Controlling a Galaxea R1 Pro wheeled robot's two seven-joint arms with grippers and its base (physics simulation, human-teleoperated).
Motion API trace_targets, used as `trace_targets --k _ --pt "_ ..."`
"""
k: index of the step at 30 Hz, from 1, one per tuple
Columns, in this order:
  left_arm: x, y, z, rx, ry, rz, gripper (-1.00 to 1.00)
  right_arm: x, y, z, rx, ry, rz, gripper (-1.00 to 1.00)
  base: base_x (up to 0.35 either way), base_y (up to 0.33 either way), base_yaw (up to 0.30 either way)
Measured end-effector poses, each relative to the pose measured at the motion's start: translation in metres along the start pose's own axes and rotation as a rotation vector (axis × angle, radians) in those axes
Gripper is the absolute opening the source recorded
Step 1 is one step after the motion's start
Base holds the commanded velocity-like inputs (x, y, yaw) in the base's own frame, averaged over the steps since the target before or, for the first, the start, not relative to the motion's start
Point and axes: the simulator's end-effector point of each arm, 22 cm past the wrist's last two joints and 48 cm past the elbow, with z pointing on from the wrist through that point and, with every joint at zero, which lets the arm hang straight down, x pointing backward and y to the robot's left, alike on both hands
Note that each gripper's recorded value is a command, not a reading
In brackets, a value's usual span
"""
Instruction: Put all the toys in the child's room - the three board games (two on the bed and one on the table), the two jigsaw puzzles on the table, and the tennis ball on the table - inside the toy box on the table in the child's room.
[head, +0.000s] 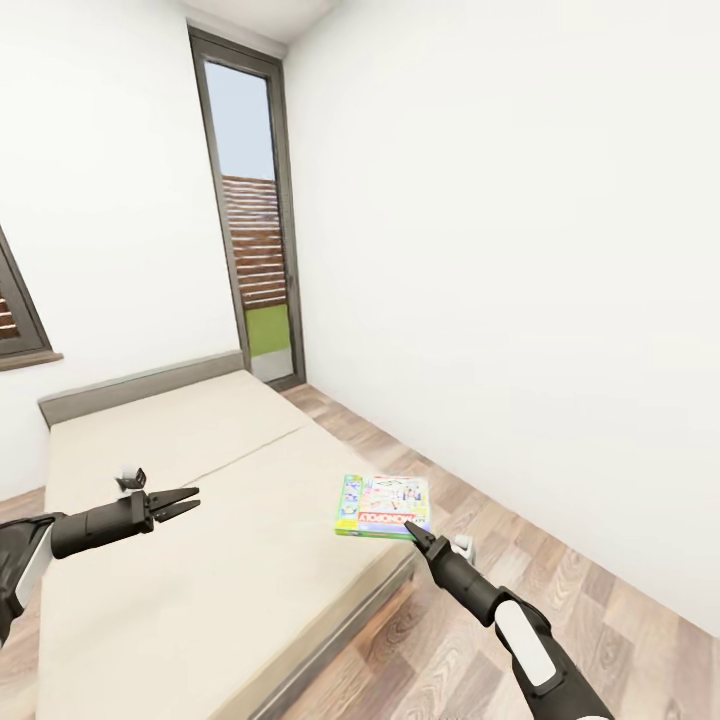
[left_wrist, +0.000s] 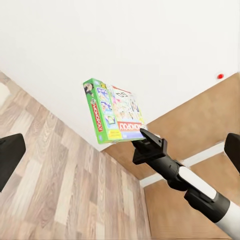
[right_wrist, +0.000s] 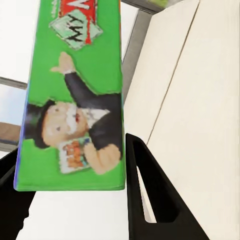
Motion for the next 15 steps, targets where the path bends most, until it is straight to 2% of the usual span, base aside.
trace_targets --k 15 --pt "-0.002 -0.004 -0.001 0.002 -0.003 0.016 1.0 -0.0014 0.004 -0.0003 -0.004 -0.003 -0.005 -1.0 0.0 0.0 -0.262"
